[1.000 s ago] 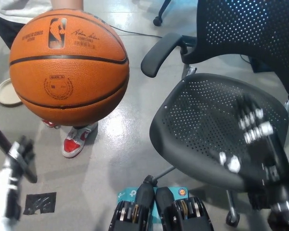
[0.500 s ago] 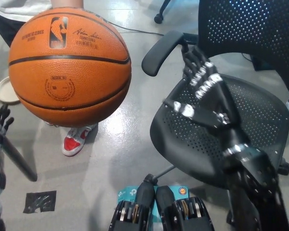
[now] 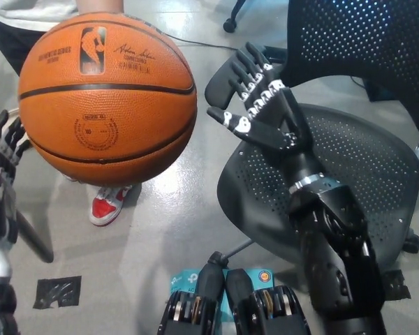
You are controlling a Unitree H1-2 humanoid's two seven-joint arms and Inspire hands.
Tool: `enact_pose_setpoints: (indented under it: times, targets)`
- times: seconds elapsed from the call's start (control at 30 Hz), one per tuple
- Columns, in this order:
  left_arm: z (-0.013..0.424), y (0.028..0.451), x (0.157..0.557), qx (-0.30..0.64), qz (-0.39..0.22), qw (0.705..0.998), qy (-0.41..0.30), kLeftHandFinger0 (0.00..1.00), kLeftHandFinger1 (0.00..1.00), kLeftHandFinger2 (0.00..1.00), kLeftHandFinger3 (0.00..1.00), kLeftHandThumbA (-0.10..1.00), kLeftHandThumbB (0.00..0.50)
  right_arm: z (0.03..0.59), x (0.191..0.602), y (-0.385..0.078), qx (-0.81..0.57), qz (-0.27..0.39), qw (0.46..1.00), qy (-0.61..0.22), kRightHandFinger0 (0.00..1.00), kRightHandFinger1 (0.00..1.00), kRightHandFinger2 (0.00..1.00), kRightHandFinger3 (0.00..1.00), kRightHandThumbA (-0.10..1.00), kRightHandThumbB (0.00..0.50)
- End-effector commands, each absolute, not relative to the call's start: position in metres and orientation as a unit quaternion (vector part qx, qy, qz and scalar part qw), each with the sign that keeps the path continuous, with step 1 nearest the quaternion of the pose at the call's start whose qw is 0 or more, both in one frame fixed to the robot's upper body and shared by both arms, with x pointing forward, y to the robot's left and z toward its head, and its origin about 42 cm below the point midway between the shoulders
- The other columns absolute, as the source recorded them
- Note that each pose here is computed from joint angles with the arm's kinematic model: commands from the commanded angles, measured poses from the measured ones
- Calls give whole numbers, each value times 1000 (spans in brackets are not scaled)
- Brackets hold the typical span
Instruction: The robot grabs the basketball from a person using both hands and then drops it on the black chair in the front
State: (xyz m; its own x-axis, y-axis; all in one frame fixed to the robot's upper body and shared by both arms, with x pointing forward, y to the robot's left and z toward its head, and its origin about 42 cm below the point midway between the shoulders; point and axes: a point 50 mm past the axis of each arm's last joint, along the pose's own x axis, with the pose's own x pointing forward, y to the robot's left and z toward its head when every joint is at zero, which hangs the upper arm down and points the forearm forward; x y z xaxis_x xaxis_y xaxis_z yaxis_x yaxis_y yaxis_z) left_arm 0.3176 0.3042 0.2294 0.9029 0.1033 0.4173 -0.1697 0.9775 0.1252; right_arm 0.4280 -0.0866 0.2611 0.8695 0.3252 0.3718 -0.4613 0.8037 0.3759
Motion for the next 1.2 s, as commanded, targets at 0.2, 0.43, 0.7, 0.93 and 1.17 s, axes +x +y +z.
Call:
enact_pose_setpoints:
  times: [0.2, 0.43, 0.7, 0.93, 1.17]
  targets:
    - [246, 296, 320, 91, 71, 967, -226, 1000, 1000, 1000, 1000, 1000, 114, 300, 424, -62, 278, 262, 909, -166, 1000, 1000, 1000, 1000, 1000, 424]
    - [244, 294, 318, 102, 65, 967, -223, 1000, 1000, 1000, 1000, 1000, 113, 299, 425, -53, 284, 261, 909, -162, 1000, 1000, 1000, 1000, 1000, 409]
    - [244, 290, 317, 103, 59, 967, -224, 1000, 1000, 1000, 1000, 1000, 113, 291, 434, -42, 254, 262, 918, -156, 1000, 1000, 1000, 1000, 1000, 361]
    - [246, 285, 319, 101, 56, 967, -227, 1000, 1000, 1000, 1000, 1000, 98, 282, 444, -33, 236, 260, 925, -142, 1000, 1000, 1000, 1000, 1000, 375]
    - [249, 276, 325, 98, 46, 967, -230, 1000, 1000, 1000, 1000, 1000, 122, 273, 445, -7, 195, 274, 933, -131, 1000, 1000, 1000, 1000, 1000, 399]
